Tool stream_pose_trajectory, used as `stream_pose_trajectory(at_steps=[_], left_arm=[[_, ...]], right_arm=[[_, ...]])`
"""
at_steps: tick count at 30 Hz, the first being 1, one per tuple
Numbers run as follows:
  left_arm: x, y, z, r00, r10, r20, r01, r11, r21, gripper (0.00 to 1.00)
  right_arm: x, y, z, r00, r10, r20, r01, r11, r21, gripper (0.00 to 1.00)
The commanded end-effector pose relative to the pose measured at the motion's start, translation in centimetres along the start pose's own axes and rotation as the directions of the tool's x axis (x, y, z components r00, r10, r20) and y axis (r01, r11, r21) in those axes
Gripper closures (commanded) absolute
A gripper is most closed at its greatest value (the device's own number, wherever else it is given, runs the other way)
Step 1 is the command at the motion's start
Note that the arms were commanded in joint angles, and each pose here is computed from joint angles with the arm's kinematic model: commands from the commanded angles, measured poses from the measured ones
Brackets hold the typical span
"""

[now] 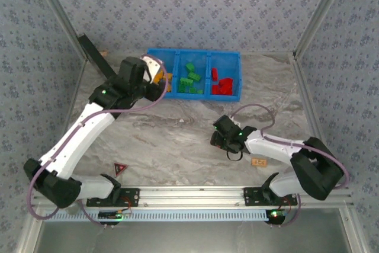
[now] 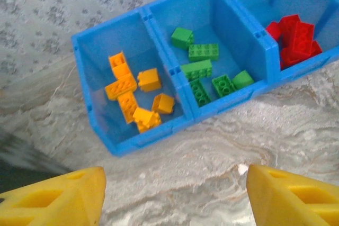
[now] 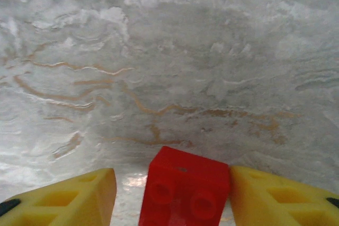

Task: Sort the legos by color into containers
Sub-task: Pick up the lego from the bottom-center of the table, then place the lego in the container.

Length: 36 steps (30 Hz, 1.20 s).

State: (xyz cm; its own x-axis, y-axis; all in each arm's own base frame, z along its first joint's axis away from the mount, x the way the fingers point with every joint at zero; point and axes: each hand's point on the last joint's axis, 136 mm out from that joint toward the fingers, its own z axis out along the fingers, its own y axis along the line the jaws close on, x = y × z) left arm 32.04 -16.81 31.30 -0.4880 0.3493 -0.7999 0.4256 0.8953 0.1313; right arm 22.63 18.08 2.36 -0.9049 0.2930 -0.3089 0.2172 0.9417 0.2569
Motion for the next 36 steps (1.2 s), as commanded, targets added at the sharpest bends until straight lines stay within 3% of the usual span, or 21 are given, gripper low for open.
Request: stream_pose_trajectory(at_steps=[1,9,14,17,25,29,36], left_arm=[[2.1,1.3,-1.7,0.999,-0.015,-0.050,0.013,0.999,-0.050,0.28],[7.2,2.2,-3.6,0.989,-0.032,-0.146,0.021,0.997,-0.074,0.26],[9.8,2.0,-4.8,0.979,-0.101,-0.175,0.092,0.994,-0.060,0.25],[11.1,1.4,-5.4,0.975,-0.167,-0.150,0.164,0.986,-0.028,0.24],[12.5,2.5,-5.9,0.946,-0.324,-0.022,0.322,0.944,-0.074,0.19],[12.5,2.5,-5.8,0.940,-0.340,-0.020,0.338,0.938,-0.075,0.17],[12.7,2.8,-6.2,0.941,-0.337,-0.030,0.333,0.938,-0.096,0.17]], right_arm=[[0.8,-0.3,0.7,0.999,-0.036,-0.038,0.038,0.998,0.059,0.47],[1.2,-1.1,1.5,0.988,-0.124,-0.089,0.137,0.978,0.158,0.65],[-0.9,-1.0,-0.4,0.965,-0.244,-0.097,0.259,0.947,0.188,0.73],[-4.9,-0.6,-3.0,0.945,-0.324,-0.047,0.326,0.923,0.203,0.75],[-20.2,3.9,-7.9,0.846,-0.479,0.233,0.437,0.875,0.209,0.75],[-26.3,5.7,-6.3,0.820,-0.491,0.296,0.439,0.870,0.227,0.75],[-31.7,7.2,-0.7,0.806,-0.530,0.265,0.470,0.844,0.257,0.76]])
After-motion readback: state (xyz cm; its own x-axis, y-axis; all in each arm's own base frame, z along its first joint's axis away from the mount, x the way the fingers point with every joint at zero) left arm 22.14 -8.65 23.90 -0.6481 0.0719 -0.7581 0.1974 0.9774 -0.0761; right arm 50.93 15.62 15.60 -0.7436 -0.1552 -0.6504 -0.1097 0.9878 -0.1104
